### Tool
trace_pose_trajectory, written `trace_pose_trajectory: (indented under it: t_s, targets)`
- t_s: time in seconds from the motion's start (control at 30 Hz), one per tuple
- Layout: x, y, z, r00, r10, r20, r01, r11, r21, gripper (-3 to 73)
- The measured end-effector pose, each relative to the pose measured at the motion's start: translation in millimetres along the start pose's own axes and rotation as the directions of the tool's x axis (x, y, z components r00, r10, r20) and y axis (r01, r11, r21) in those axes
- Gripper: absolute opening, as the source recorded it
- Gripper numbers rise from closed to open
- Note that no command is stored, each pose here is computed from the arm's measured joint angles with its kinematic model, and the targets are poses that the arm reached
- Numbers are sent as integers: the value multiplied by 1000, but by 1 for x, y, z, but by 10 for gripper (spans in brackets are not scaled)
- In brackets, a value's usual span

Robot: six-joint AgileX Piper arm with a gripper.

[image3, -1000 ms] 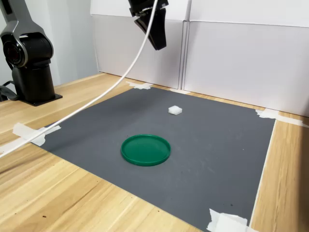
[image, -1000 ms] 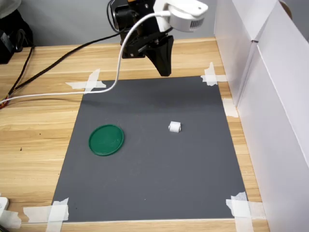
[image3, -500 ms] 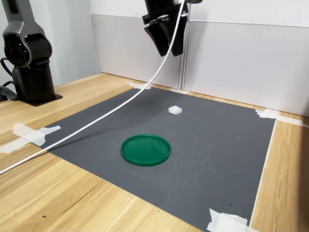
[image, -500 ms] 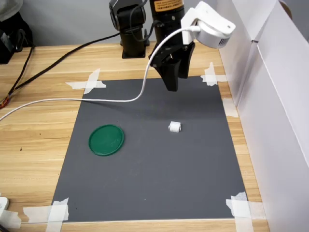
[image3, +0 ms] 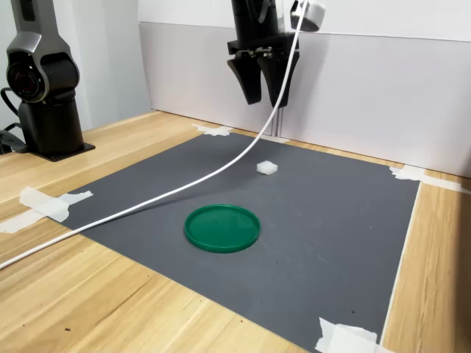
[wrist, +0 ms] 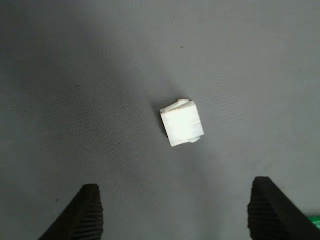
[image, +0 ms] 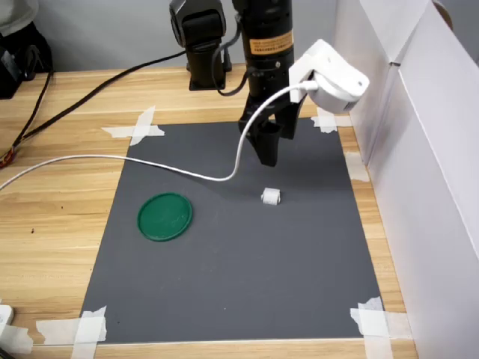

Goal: Grasp a white terminal and put it in the green lid.

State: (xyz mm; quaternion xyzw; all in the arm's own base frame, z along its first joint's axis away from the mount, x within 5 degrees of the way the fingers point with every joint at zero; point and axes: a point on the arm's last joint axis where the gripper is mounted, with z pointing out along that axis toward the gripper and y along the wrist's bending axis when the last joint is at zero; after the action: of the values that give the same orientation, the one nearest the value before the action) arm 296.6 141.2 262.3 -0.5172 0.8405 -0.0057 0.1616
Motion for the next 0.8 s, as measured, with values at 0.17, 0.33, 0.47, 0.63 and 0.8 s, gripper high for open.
trace_pose_trajectory:
  t_s: [0.17, 0.33, 0.47, 0.63, 0.8]
  targets:
    - [-2, -3, 14, 1000, -2, -14, 2, 1000, -4, 702]
    - [-1, -4, 29, 998, 0, -55, 0, 1000, -11, 702]
    - [3, -4, 43, 995, 0, -98, -2, 1000, -21, 702]
    - [0, -7, 49, 997, -2, -78, 2, 1000, 2, 701]
    - [-1, -8, 54, 997, -6, -71, 7, 1000, 10, 701]
